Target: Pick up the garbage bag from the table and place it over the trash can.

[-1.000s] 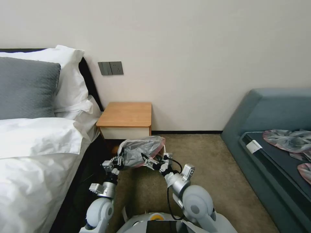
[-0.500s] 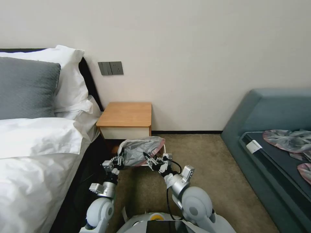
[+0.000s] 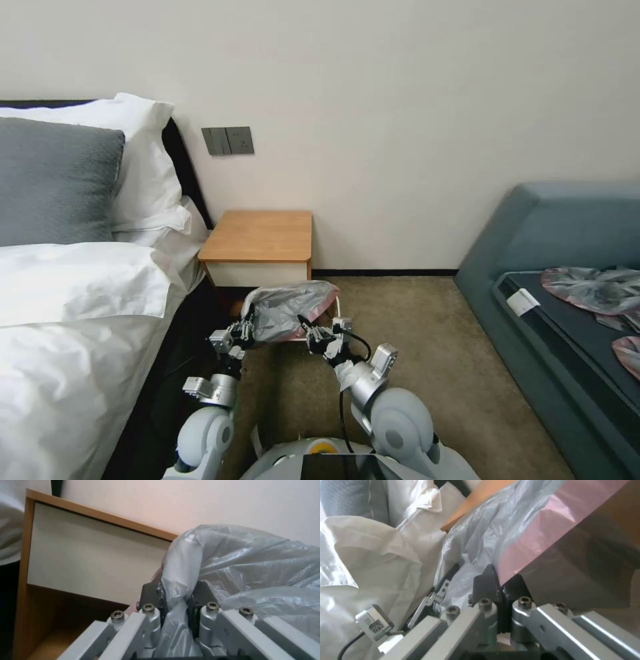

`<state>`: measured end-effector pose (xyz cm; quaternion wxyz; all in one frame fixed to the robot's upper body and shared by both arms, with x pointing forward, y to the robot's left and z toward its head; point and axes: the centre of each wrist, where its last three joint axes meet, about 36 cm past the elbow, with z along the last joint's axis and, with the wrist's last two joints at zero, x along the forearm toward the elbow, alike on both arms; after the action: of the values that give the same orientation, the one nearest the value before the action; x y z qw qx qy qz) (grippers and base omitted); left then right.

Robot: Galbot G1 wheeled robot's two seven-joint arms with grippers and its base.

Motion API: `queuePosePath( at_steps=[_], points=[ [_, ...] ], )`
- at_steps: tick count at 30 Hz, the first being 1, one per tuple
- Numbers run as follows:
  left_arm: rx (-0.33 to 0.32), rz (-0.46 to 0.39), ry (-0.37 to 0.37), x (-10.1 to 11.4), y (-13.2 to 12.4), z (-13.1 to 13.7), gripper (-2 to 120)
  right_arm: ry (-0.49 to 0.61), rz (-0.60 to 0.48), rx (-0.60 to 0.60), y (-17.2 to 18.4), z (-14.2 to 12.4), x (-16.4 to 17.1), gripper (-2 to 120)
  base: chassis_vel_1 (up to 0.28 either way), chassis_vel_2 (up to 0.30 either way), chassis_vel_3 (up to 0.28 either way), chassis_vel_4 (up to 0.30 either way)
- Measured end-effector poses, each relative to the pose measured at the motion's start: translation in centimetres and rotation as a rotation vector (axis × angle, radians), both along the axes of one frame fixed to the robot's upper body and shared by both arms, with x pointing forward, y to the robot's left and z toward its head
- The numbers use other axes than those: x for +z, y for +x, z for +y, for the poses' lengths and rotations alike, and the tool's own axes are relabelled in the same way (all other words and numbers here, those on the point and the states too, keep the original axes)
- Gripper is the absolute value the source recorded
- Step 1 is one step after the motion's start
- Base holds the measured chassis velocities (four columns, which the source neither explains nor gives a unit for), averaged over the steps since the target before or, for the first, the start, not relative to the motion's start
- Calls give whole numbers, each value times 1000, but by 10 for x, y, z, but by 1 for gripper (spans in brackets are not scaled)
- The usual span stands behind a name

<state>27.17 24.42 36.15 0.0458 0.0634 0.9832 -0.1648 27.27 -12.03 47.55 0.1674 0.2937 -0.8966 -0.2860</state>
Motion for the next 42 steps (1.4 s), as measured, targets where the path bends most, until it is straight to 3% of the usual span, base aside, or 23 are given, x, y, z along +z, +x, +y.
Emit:
queuePosePath(
  at_steps=[27,38,40,42],
  points=[
    [95,75,-89,18,7,0,9,-104,9,-40,-41,-39,2,0,0,0,0,0],
    [92,81,-112,24,5,-1,9,-190,-67,-45,-38,-50,-17,0,0,0,0,0],
    [95,81,-111,24,5,-1,9,-216,-88,-36,-39,-53,-20,6,0,0,0,0],
    [100,80,-106,24,7,2,9,-310,-172,16,-48,-63,-29,22,0,0,0,0]
  ],
)
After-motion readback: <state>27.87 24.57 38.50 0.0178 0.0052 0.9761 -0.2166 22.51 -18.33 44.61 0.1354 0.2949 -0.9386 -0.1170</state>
